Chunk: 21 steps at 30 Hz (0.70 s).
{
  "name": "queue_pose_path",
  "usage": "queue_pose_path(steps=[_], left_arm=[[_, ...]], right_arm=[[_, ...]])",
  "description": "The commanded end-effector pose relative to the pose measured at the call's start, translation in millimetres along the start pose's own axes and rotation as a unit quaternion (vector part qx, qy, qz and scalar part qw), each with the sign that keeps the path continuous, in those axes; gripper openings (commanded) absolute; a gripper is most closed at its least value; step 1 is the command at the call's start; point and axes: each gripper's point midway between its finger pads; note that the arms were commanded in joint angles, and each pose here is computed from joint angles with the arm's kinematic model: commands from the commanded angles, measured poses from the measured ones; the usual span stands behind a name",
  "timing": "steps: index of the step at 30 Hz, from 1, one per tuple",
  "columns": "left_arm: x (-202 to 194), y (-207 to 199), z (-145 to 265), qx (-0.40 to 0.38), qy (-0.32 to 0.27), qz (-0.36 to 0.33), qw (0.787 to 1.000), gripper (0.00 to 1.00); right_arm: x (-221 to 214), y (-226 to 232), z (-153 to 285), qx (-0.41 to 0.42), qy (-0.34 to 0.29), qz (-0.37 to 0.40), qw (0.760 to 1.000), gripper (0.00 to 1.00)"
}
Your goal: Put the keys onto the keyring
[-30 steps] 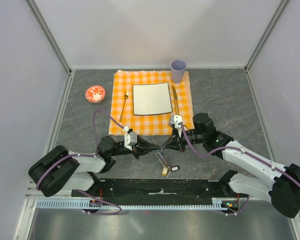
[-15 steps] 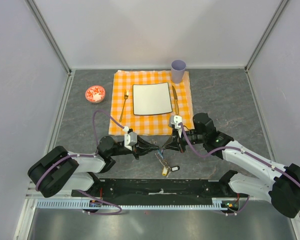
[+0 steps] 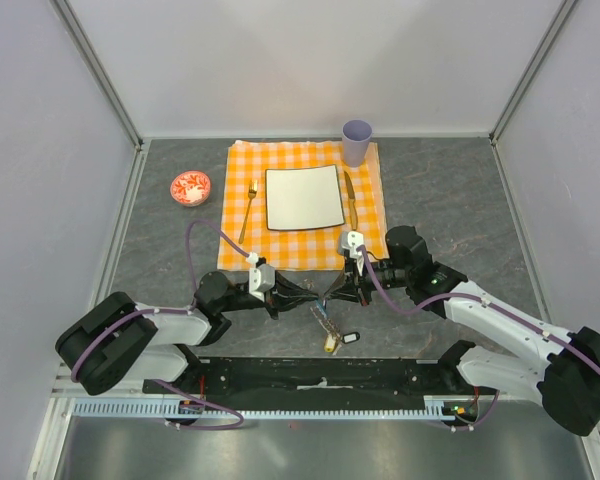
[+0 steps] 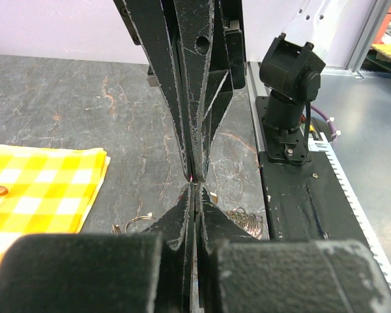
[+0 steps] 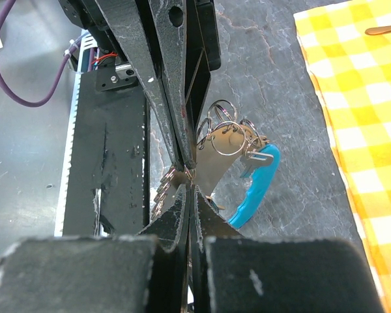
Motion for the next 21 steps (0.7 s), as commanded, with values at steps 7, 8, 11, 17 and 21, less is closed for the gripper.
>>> queue_pose_path(steps=[7, 8, 11, 17, 21], left_arm=[[39.1, -5.8, -6.3, -0.027, -0.061, -0.054, 0.996, 0.02], [39.4, -5.6, -6.6, -0.027, -0.061, -0.054, 0.996, 0.02], [39.5, -6.5, -7.1, -0.031, -0.061, -0.054, 0.996, 0.02], [38.9, -9.0, -8.0, -0.042, -0.059, -0.055, 0.996, 0.02], [41.5, -10.4, -8.2, -0.047, -0.061, -0.058, 0.995, 0.02]], right_arm=[[21.6, 11.2, -1.0, 0.039, -0.03, 0.043, 0.998, 0.0], [22.0, 11.3, -0.8, 0.039, -0.031, 0.044, 0.998, 0.0], [22.8, 14.1, -0.5, 0.047, -0.033, 0.049, 0.997, 0.0], [26.8, 18.3, -0.7, 0.062, -0.041, 0.059, 0.996, 0.0], [26.7, 18.8, -2.1, 0.071, -0.04, 0.059, 0.995, 0.0]])
Point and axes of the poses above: each gripper's point midway between its finger pads, its own z axis back along the fingers, its own y axis along the line the jaws close on, x = y × z, and after that the axes turned 1 degree about z, right-handed
